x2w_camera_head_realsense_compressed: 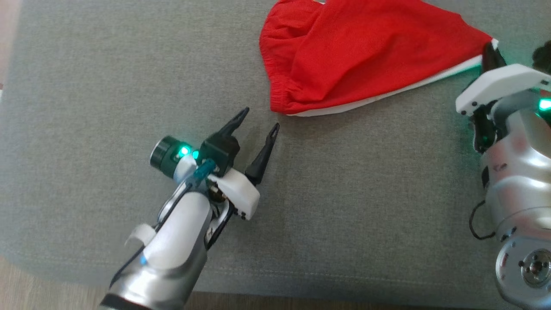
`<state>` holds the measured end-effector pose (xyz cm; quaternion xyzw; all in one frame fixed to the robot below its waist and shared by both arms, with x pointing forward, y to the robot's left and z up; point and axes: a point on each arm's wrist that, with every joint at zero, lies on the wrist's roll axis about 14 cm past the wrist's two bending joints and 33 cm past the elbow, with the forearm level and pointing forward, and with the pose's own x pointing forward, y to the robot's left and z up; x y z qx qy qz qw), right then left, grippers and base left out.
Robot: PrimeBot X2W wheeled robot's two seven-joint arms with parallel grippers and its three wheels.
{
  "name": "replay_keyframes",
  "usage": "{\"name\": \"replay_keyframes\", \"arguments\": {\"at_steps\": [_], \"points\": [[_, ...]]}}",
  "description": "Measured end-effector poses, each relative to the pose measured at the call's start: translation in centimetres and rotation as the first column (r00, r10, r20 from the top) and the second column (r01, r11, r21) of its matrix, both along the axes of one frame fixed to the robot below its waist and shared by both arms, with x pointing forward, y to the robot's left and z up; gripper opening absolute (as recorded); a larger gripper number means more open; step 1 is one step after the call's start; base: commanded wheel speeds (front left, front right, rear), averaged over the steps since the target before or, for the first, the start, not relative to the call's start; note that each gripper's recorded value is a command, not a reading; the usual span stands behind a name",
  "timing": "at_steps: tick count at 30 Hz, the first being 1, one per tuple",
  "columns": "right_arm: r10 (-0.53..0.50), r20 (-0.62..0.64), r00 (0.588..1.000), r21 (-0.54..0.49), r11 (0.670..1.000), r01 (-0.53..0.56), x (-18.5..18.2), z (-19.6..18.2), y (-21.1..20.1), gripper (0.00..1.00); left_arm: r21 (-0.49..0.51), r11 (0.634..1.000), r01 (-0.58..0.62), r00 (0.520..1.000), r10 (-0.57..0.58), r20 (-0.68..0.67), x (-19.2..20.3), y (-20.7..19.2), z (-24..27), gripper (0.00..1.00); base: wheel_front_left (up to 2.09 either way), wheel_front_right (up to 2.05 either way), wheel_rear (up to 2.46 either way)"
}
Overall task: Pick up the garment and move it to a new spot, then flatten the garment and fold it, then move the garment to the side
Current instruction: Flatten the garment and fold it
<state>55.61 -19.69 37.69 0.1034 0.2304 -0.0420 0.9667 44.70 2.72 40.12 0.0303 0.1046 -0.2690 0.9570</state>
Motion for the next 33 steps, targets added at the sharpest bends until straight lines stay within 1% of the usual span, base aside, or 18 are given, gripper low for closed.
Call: {"name": "replay_keyframes", "arguments": {"at_steps": [2, 6, 12, 25, 26, 27, 33], "points": [[0.000, 0.005, 1.000, 0.001, 1.000, 0.000, 0.2, 0.2, 0.1, 0.00, 0.003, 1.000, 0.011, 1.000, -0.011, -0.002, 0.5, -0.3, -0.1, 1.00, 0.00, 0.00, 0.00], [0.004, 0.002, 1.000, -0.007, 1.000, -0.004, 0.2, 0.2, 0.0, 0.00, -0.021, 0.999, 0.023, 1.000, -0.023, 0.004, 1.3, -1.0, 0.5, 1.00, 0.00, 0.00, 0.00], [0.008, -0.009, 1.000, -0.009, 1.000, -0.008, 0.1, -0.2, 0.1, 0.00, -0.030, 0.998, 0.052, 0.998, -0.053, -0.034, 0.8, -1.8, -0.4, 1.00, 0.00, 0.00, 0.00], [0.013, -0.012, 1.000, -0.014, 1.000, -0.013, 0.4, -0.2, 0.1, 0.00, -0.039, 0.994, 0.101, 0.994, -0.102, -0.035, 1.5, -3.3, -0.4, 1.00, 0.00, 0.00, 0.00], [0.014, -0.013, 1.000, -0.014, 1.000, -0.014, 0.3, -0.2, 0.1, 0.00, -0.041, 0.993, 0.108, 0.993, -0.110, -0.042, 1.3, -3.4, -0.6, 0.42, 0.00, 0.00, 0.00], [0.015, -0.012, 1.000, -0.015, 1.000, -0.015, 0.4, -0.2, 0.1, 0.00, -0.040, 0.993, 0.109, 0.993, -0.111, -0.048, 1.3, -3.4, -0.8, 0.00, 0.00, 0.00, 0.00], [0.024, 0.008, 1.000, -0.025, 0.999, -0.024, 0.6, 0.5, 0.2, 0.00, -0.047, 0.993, 0.104, 0.994, -0.106, -0.026, 1.9, -3.5, 0.1, 0.00, 0.00, 0.00, 0.00]]}}
